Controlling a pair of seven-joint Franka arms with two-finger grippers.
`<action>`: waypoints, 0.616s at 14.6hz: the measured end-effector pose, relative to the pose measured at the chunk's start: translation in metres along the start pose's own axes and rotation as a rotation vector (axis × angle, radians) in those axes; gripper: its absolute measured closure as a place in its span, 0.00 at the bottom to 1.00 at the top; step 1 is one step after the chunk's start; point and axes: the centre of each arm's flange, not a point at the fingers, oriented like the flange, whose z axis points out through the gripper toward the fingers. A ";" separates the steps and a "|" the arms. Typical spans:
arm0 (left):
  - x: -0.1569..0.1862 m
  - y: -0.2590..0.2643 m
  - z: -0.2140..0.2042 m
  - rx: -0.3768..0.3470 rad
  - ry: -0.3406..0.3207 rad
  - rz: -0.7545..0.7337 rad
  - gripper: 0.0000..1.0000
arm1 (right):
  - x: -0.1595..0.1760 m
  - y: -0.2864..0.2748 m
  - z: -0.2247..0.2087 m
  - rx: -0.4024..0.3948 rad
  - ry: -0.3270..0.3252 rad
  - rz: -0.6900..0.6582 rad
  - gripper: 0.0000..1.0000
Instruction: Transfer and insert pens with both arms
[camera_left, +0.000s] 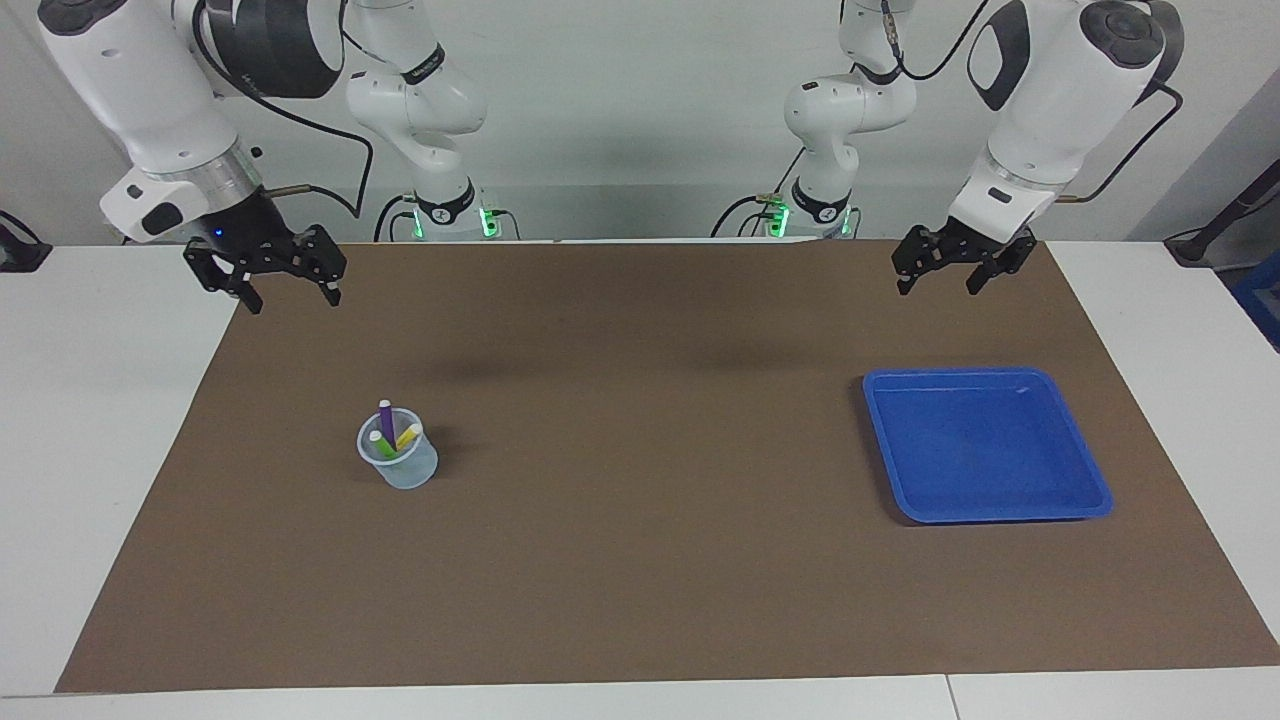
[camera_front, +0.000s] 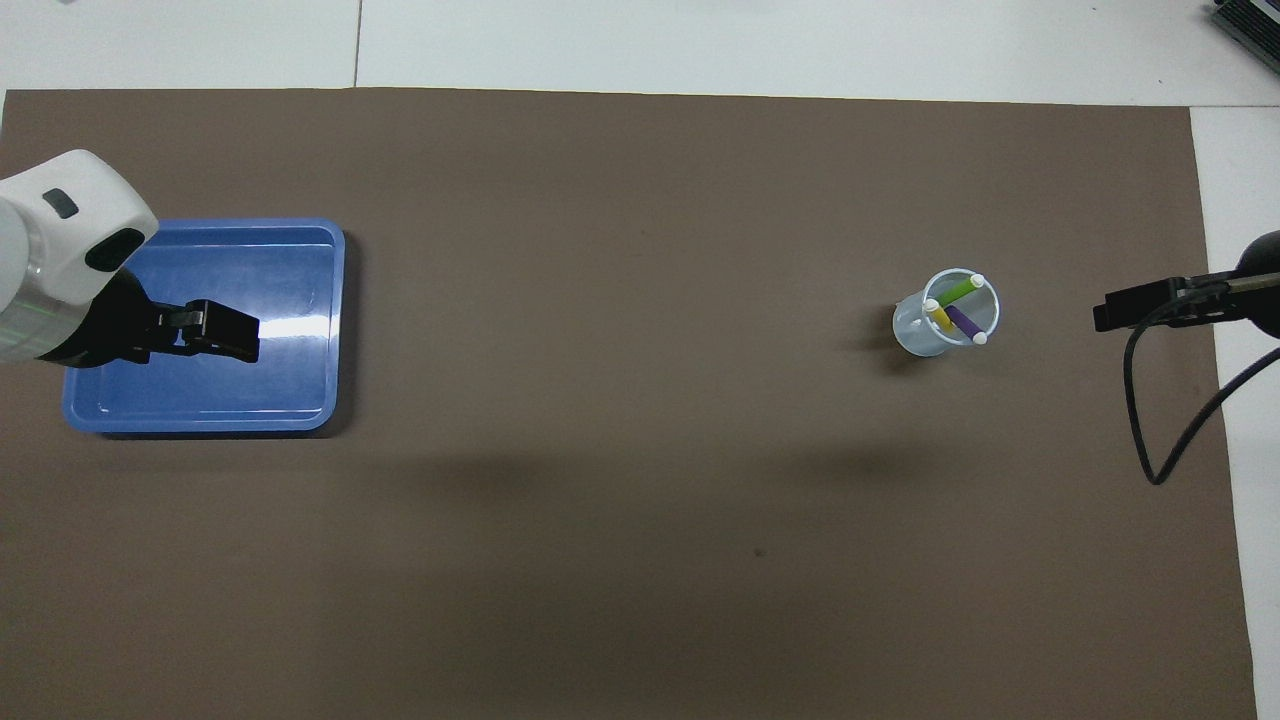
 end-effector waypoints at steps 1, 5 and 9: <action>-0.001 -0.001 -0.001 0.000 0.003 0.001 0.00 | -0.002 -0.006 0.000 0.002 -0.012 -0.010 0.00; -0.002 0.003 -0.004 0.001 0.008 0.010 0.00 | -0.005 -0.035 -0.006 0.003 -0.020 -0.059 0.00; -0.004 0.006 -0.006 0.002 0.007 0.037 0.00 | -0.011 -0.039 -0.017 0.001 -0.006 -0.064 0.00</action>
